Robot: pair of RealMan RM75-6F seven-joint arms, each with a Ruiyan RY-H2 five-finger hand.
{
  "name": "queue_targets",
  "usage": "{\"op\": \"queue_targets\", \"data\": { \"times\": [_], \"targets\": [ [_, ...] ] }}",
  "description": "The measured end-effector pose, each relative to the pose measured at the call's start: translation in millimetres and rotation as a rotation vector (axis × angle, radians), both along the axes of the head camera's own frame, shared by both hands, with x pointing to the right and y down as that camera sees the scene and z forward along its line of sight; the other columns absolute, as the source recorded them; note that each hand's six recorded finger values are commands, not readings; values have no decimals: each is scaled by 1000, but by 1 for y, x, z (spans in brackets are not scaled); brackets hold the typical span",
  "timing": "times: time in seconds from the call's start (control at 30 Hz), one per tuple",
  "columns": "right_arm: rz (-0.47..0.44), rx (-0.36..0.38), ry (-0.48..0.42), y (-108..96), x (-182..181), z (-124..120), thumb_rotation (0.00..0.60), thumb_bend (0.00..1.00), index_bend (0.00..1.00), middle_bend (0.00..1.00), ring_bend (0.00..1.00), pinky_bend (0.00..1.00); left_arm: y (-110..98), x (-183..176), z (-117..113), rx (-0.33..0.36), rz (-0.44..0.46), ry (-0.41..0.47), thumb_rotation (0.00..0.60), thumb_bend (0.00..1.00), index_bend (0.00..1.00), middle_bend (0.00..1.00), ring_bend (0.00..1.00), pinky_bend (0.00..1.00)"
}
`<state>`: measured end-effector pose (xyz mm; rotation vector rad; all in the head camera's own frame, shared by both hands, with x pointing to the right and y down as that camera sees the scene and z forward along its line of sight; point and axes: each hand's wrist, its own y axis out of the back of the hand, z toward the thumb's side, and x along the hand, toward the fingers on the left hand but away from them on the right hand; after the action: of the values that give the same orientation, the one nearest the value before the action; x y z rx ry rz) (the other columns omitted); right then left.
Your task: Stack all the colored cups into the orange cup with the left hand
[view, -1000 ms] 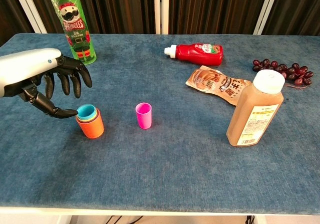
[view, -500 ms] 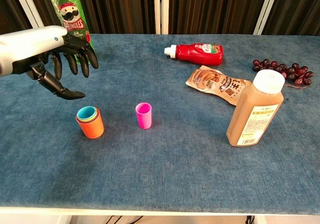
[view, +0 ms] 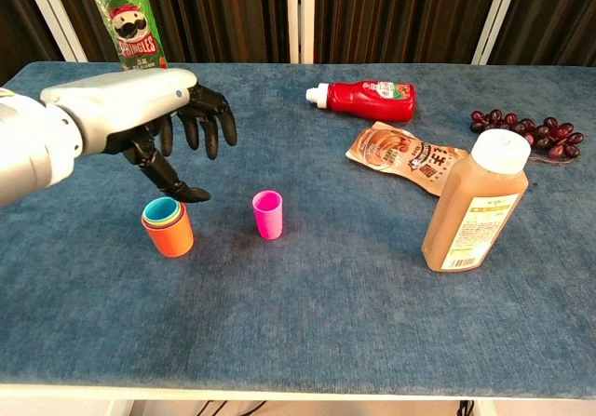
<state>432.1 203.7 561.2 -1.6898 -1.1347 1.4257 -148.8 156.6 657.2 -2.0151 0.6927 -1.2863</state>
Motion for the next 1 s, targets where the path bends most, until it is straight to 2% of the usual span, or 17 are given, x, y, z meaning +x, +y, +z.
{"op": "queue_targets", "data": {
  "times": [0.37, 1.0],
  "targets": [
    [-6, 3, -7, 1, -4, -3, 600, 175, 0, 0, 0, 0, -2, 27, 18, -29, 23, -21, 600, 173, 341, 388, 339, 465],
    [3, -7, -3, 5, 2, -2, 600, 173, 0, 0, 0, 0, 4, 36, 43, -50, 30, -33, 600, 174, 378, 418, 361, 483]
  ]
}}
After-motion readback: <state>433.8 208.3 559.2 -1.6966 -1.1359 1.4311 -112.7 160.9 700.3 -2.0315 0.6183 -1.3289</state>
